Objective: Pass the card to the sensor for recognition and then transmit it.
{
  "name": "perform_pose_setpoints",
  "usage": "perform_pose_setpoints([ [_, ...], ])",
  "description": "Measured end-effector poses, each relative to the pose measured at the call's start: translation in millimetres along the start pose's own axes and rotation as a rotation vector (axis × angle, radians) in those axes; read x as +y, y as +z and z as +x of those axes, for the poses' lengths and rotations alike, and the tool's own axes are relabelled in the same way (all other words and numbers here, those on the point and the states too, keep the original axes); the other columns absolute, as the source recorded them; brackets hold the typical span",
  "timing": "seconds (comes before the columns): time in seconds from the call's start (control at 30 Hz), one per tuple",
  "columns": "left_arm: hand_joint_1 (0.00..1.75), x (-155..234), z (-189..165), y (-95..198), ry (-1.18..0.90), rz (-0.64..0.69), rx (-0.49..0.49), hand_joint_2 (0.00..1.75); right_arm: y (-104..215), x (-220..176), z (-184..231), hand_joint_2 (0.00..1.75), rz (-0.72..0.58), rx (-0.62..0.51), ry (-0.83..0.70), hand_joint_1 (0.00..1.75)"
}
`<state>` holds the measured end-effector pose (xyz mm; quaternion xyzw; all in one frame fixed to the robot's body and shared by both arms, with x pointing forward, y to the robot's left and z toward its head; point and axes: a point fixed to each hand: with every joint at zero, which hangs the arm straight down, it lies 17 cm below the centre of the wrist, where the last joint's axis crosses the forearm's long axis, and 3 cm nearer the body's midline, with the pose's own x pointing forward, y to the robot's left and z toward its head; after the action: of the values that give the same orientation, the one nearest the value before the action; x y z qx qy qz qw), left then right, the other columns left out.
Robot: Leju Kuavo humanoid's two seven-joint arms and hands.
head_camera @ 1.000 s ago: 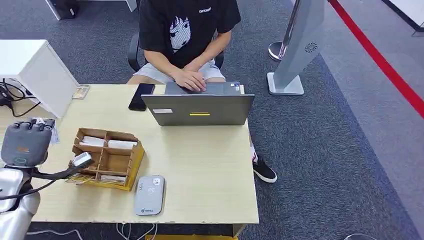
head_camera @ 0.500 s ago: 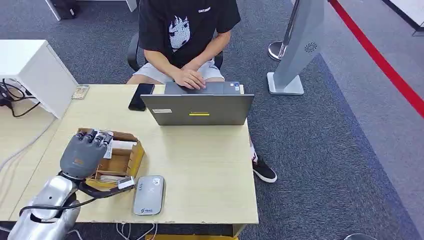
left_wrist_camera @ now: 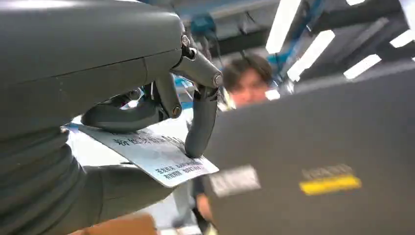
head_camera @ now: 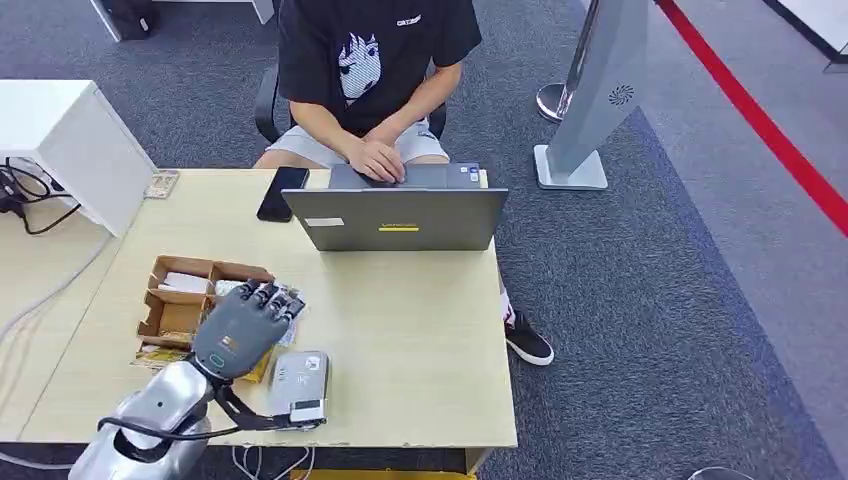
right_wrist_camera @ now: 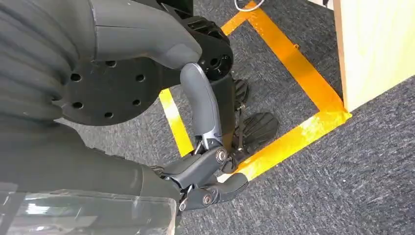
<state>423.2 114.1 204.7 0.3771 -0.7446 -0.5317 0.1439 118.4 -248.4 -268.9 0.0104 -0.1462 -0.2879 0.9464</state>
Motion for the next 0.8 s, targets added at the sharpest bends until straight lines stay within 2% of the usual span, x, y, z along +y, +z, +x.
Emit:
perform_pose_setpoints([
  [0.2,1.75,-14.7,23.6,-2.4,0.091,-0.066,-0.046,1.75,0.0,-0.6,0.0,1.75,-0.001,0.000,-0.004,0.00],
  [0.37,1.75,-45.2,43.0,8.9,0.396,-0.223,-0.076,1.75,-0.2,-2.0,0.7,1.75,-0.004,-0.001,-0.014,0.00],
  [0.47,1.75,-56.5,42.2,18.1,0.489,-0.274,-0.077,1.75,-0.1,-2.2,0.7,1.75,-0.004,-0.001,-0.014,0.00],
  [0.8,1.75,-79.1,16.7,48.3,0.548,-0.420,-0.039,1.75,-0.1,-3.3,2.0,1.75,-0.004,-0.008,-0.022,0.00],
])
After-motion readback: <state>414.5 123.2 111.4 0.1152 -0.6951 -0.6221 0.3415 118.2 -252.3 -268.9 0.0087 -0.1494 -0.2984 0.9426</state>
